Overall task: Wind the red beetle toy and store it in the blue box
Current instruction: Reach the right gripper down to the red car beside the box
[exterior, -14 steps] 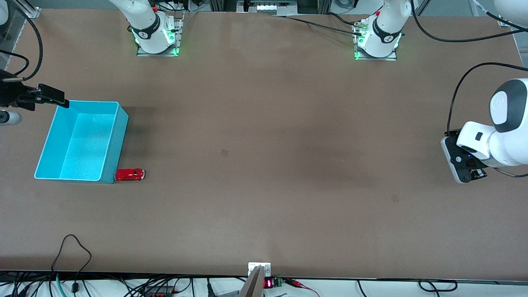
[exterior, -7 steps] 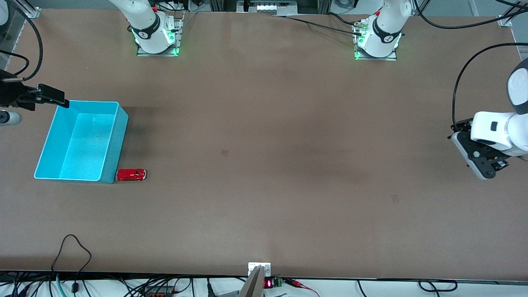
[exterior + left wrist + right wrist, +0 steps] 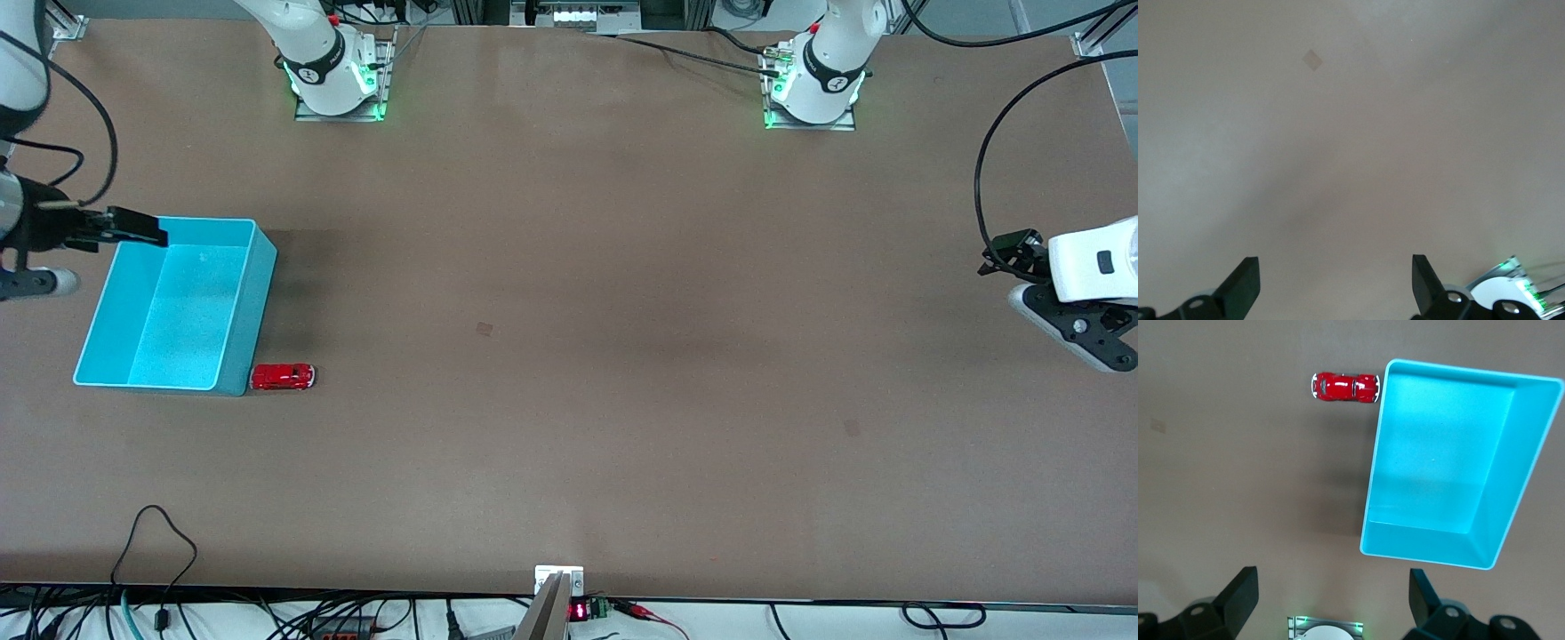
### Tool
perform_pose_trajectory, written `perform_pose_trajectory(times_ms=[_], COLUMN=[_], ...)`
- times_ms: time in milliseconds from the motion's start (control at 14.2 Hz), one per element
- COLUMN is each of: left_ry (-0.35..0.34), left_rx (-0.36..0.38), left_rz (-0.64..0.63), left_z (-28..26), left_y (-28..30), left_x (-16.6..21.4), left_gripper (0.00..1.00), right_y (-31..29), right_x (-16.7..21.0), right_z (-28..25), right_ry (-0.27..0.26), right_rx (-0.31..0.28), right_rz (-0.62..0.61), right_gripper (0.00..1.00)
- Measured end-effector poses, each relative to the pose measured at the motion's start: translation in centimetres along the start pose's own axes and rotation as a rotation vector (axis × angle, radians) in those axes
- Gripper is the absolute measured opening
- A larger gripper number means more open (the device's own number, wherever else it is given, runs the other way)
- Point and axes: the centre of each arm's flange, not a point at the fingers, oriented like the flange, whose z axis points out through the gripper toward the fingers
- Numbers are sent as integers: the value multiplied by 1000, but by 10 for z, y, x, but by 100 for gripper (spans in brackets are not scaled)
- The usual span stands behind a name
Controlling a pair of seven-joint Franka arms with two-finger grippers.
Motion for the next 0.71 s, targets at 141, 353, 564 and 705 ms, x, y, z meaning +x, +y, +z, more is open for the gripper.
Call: perform_pose_trajectory(times_ms=[141,353,564,705], left_ry=[-4,23,158,242], left_rx=[-4,22,26,30], left_rz=[-113,-335,-533,-589], left_z=[-11,-44,-65,-60], left_y=[12,37,64,66], left_x=[1,-3,-11,-33], left_gripper=[100,100,100,100], right_y=[1,3,-10,-27], right_x=[22,58,87,103], right_z=[30,76,111,139], right_ry=[-31,-32,-3,52], right_rx=[1,-6,-26,-49], right_rz=[-64,-217,-396,-573], right_gripper=[100,100,100,100])
